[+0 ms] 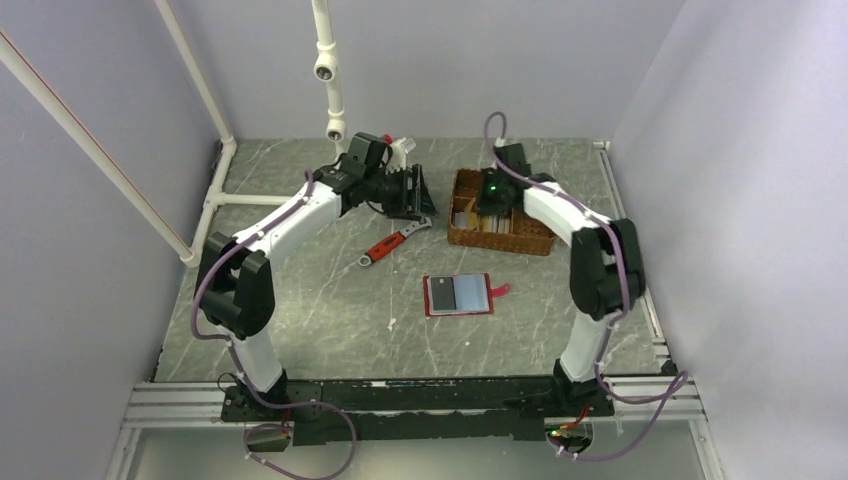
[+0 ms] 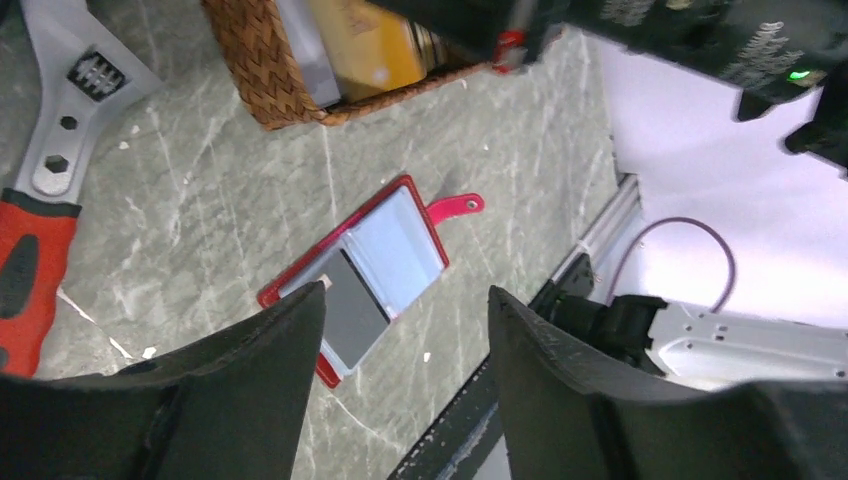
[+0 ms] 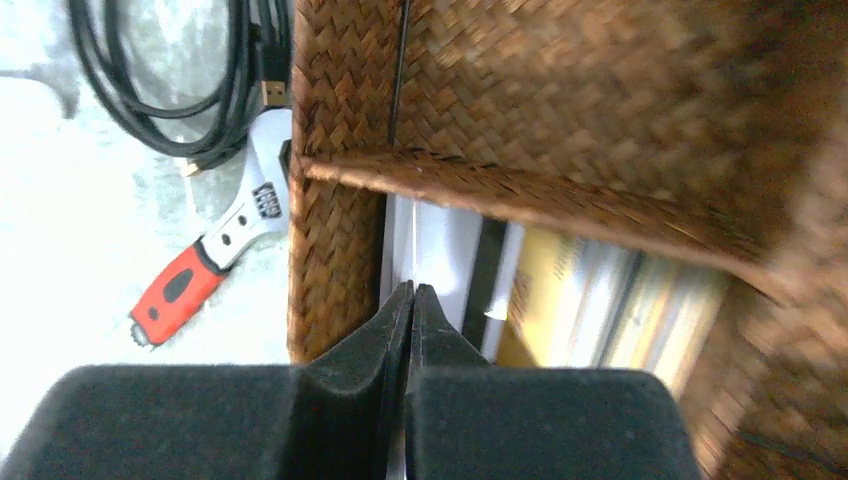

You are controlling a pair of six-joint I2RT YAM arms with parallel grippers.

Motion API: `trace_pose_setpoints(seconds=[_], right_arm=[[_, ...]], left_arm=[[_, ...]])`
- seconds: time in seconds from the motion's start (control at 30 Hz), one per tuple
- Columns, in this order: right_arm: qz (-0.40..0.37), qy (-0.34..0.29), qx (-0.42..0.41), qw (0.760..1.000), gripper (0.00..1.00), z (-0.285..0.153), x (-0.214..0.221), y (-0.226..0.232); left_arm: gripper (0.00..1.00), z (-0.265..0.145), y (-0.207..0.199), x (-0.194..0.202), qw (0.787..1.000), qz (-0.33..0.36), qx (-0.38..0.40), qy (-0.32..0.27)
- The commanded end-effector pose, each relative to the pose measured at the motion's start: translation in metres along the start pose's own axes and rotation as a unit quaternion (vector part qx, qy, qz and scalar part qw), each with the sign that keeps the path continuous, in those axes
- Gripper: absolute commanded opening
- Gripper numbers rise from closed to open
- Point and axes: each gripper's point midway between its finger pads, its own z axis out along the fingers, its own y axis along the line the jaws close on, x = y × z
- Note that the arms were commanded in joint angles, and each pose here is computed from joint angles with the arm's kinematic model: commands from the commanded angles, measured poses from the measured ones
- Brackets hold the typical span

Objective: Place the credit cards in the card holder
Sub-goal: Pick up the credit card from the storage box, then insert the credit card into the card slot.

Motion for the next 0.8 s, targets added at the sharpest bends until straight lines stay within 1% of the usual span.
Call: trace_pose_setpoints(seconds=[0.0,0.07,0.1,0.13,0.17,0.23,0.27,0.37,0.47,0.53,0.6,0.7,0.77], right_arm=[[-0.009,-0.139,-0.058,0.989,0.00,-0.104,-0.068,0.020],[-0.018,-0.132,-0.098,0.986,0.00,-0.124,-0.054,0.028],[-0.018,-0.125,-0.139,0.982,0.00,-0.134,-0.050,0.039],[-0.013,-0.106,-0.189,0.976,0.00,-0.139,-0.033,0.049],[-0.002,-0.099,-0.242,0.965,0.00,-0.148,-0.025,0.063],[0.007,-0.092,-0.324,0.942,0.00,-0.170,-0.012,0.085],[0.012,-0.101,-0.352,0.930,0.00,-0.183,-0.012,0.093],[0.029,-0.122,-0.418,0.900,0.00,-0.215,-0.006,0.109],[0.046,-0.118,-0.461,0.878,0.00,-0.229,0.001,0.117],[0.060,-0.112,-0.475,0.871,0.00,-0.228,0.005,0.118],[0.065,-0.114,-0.481,0.867,0.00,-0.226,0.008,0.117],[0.075,-0.118,-0.474,0.869,0.00,-0.221,0.011,0.112],[0.080,-0.120,-0.474,0.869,0.00,-0.220,0.014,0.111]], left_arm=[[0.71,-0.030,-0.042,-0.020,0.992,-0.006,0.118,-0.034],[0.78,-0.031,-0.051,-0.021,0.987,-0.015,0.156,-0.037],[0.82,-0.031,-0.056,-0.020,0.983,-0.023,0.177,-0.036],[0.86,-0.030,-0.060,-0.019,0.979,-0.031,0.198,-0.036],[0.88,-0.033,-0.071,-0.024,0.970,-0.025,0.236,-0.049],[0.87,-0.033,-0.077,-0.023,0.957,-0.045,0.279,-0.064],[0.85,-0.035,-0.079,-0.023,0.950,-0.052,0.297,-0.077],[0.84,-0.036,-0.077,-0.018,0.938,-0.074,0.322,-0.099],[0.81,-0.038,-0.082,-0.007,0.926,-0.082,0.351,-0.114],[0.75,-0.039,-0.090,0.000,0.920,-0.075,0.365,-0.119],[0.66,-0.038,-0.094,0.005,0.919,-0.071,0.368,-0.118],[0.51,-0.037,-0.096,0.009,0.922,-0.070,0.363,-0.119],[0.36,-0.036,-0.095,0.011,0.924,-0.071,0.356,-0.117]])
